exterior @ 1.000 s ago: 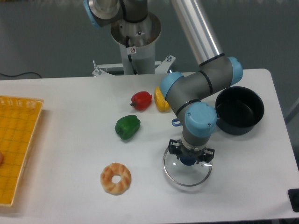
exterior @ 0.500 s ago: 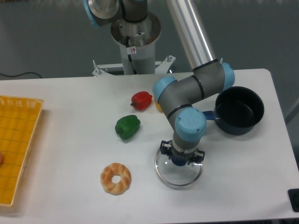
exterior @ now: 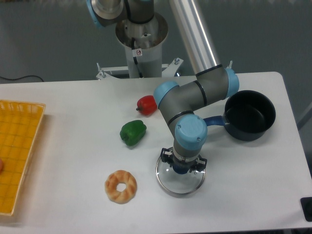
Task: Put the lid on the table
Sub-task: 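Lower the lid flat onto the table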
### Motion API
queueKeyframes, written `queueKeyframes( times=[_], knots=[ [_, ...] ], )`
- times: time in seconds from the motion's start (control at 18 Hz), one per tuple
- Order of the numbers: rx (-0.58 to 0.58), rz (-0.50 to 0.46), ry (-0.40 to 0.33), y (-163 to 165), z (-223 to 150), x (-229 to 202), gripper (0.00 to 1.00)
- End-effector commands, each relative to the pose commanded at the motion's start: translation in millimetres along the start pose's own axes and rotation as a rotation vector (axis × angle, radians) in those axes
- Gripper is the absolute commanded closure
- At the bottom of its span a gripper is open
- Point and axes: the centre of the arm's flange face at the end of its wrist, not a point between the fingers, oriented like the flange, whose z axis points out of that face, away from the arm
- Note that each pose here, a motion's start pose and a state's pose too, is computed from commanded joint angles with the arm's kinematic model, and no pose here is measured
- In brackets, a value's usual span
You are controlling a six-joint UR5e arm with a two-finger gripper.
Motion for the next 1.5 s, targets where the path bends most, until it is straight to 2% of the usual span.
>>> queueKeyframes(
  times=[1.5],
  knots=[
    [0.000,-0.017,0.027,-3.3,10.7,5.2,0.49]
  ],
)
